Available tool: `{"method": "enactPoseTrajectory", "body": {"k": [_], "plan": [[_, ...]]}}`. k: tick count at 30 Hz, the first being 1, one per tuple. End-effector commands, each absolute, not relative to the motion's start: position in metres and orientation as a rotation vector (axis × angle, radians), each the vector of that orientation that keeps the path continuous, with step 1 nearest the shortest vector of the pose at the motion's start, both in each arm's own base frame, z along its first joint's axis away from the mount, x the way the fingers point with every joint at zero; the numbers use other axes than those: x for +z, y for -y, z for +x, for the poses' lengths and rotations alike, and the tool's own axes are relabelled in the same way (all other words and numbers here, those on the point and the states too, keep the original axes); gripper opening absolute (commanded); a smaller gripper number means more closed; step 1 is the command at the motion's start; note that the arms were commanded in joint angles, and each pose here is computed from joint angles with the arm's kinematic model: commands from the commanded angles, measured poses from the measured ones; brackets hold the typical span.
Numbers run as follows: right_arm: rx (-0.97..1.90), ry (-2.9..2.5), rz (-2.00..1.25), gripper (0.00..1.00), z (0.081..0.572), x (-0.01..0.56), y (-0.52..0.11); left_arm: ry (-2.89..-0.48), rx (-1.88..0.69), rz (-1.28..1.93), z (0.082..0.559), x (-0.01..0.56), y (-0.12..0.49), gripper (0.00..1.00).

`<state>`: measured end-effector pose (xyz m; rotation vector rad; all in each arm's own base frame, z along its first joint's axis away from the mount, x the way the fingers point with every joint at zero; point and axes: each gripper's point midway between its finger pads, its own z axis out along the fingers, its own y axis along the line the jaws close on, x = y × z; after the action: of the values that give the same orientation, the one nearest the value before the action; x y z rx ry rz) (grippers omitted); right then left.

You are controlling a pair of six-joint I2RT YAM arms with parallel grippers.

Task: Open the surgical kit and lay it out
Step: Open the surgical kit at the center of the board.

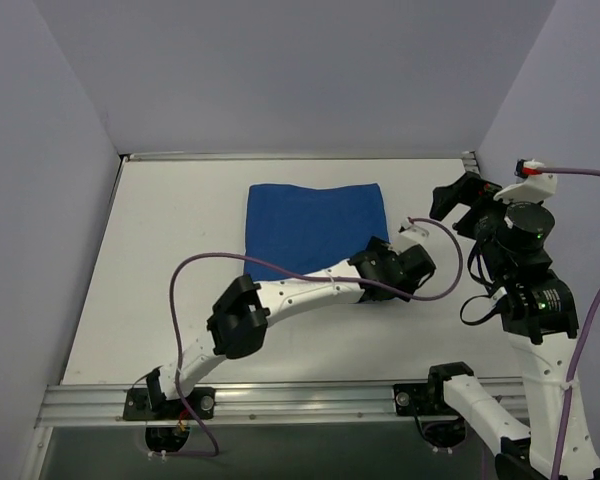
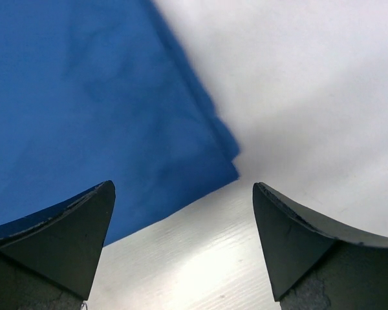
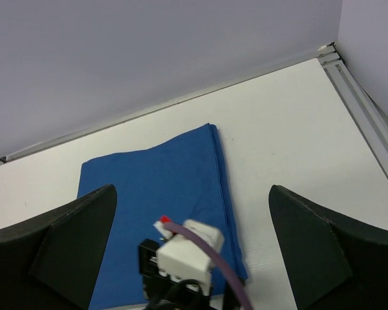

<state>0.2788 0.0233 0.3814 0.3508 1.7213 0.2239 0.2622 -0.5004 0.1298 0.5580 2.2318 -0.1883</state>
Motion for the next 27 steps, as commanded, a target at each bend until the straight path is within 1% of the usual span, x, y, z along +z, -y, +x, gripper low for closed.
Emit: {"method": "enactPoseTrajectory", "body": {"k": [1, 4, 10, 11, 14, 18, 21, 22, 25, 26, 27], "plan": [[0.247, -1.739, 0.319, 1.00, 0.277, 0.376, -0.030, -2.181, -0.161, 0.738, 0.251, 0.133, 0.521, 0.97], [0.248, -1.734, 0.314, 1.00, 0.275, 0.377, -0.030, -2.141, -0.108, 0.856, 0.238, 0.117, 0.530, 0.98], [0.254, -1.734, 0.304, 1.00, 0.274, 0.377, -0.032, -2.094, -0.022, 0.943, 0.241, 0.096, 0.532, 1.00], [0.256, -1.736, 0.302, 1.00, 0.274, 0.376, -0.033, -2.086, 0.001, 0.967, 0.241, 0.092, 0.532, 0.95], [0.260, -1.734, 0.301, 1.00, 0.274, 0.376, -0.034, -2.063, 0.050, 0.992, 0.246, 0.087, 0.529, 0.93], [0.264, -1.735, 0.297, 1.00, 0.274, 0.376, -0.035, -2.032, 0.085, 1.009, 0.251, 0.082, 0.530, 0.87], [0.262, -1.741, 0.297, 1.00, 0.274, 0.374, -0.035, -2.022, 0.092, 1.014, 0.253, 0.080, 0.533, 0.81], [0.264, -1.741, 0.296, 0.99, 0.274, 0.374, -0.035, -2.019, 0.089, 1.012, 0.253, 0.080, 0.534, 0.77], [0.263, -1.743, 0.296, 0.99, 0.273, 0.374, -0.035, -2.010, 0.093, 1.013, 0.255, 0.079, 0.536, 0.73], [0.262, -1.744, 0.297, 0.99, 0.273, 0.373, -0.035, -2.007, 0.092, 1.011, 0.255, 0.079, 0.537, 0.70], [0.262, -1.746, 0.296, 0.99, 0.274, 0.373, -0.035, -2.007, 0.091, 1.010, 0.255, 0.080, 0.537, 0.68]]}}
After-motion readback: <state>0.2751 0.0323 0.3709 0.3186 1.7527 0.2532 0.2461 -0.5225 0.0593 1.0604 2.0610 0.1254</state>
